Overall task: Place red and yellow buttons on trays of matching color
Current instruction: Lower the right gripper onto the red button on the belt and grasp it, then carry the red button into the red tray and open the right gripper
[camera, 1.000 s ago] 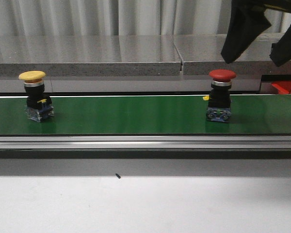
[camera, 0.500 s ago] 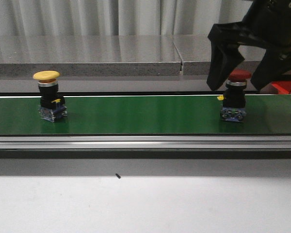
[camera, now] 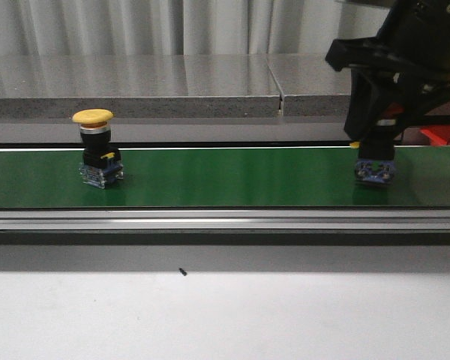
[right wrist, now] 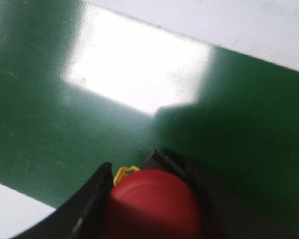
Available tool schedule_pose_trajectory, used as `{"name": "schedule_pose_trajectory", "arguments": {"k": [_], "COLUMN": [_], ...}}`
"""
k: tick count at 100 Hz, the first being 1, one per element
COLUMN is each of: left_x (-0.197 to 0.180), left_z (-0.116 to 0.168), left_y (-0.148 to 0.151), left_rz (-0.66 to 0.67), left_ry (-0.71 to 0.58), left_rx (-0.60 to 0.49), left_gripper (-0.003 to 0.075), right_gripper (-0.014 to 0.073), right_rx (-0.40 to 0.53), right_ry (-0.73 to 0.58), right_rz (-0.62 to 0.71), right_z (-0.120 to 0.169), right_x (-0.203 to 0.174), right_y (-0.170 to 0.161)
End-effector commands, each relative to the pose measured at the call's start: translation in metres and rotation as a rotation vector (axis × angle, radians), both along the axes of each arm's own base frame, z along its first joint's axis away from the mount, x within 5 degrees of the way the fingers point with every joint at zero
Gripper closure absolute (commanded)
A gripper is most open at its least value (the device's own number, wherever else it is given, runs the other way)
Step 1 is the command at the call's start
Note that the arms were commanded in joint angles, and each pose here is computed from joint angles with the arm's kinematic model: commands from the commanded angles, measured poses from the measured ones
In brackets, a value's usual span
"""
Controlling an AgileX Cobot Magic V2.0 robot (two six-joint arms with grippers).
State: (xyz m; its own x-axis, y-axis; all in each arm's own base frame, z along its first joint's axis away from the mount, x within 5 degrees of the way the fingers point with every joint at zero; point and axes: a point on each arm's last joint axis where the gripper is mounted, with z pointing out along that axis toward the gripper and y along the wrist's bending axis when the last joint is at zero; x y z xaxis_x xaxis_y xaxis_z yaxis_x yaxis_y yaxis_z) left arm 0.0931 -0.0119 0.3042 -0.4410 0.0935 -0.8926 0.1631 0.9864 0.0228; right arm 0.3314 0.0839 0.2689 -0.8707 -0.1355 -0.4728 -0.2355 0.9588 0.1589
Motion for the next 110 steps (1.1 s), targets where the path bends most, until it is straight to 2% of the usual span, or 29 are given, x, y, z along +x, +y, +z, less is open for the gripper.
{"name": "schedule_pose_trajectory", "arguments": {"k": [1, 25, 39, 53, 63, 89, 110], "left_x": [0.003, 0.003, 0.003, 0.003, 0.003, 0.003, 0.003], "left_z": [0.014, 0.014, 0.014, 0.014, 0.014, 0.014, 0.014], "left_y": [0.000, 0.000, 0.000, 0.000, 0.000, 0.000, 0.000], "left_rz": [0.013, 0.013, 0.013, 0.013, 0.013, 0.013, 0.013], "left_ry": [-0.094, -0.094, -0.094, -0.094, -0.094, -0.094, -0.094], "left_rx": [-0.014, -0.014, -0.014, -0.014, -0.014, -0.014, -0.014], "left_gripper": [0.0741, 0.0741, 0.0741, 0.0741, 0.0741, 0.0741, 0.0741], "right_gripper": [0.0396, 0.0396, 0.0396, 0.0396, 0.0396, 0.0396, 0.0396], "right_rx": [0.013, -0.006, -0.027, -0.046, -0.054, -0.061, -0.060], "right_ry": [-0.127, -0.286, -0.329, -0.315, -0.290, -0.233, -0.202], "right_rz": [-0.054, -0.304, -0.434, -0.498, -0.517, -0.527, -0.529], "right_z": [0.040, 0.093, 0.103, 0.091, 0.071, 0.019, -0.003], "right_x": [0.008, 0.026, 0.035, 0.051, 0.068, 0.107, 0.119], "right_y": [-0.021, -0.111, -0.162, -0.196, -0.210, -0.226, -0.231]}}
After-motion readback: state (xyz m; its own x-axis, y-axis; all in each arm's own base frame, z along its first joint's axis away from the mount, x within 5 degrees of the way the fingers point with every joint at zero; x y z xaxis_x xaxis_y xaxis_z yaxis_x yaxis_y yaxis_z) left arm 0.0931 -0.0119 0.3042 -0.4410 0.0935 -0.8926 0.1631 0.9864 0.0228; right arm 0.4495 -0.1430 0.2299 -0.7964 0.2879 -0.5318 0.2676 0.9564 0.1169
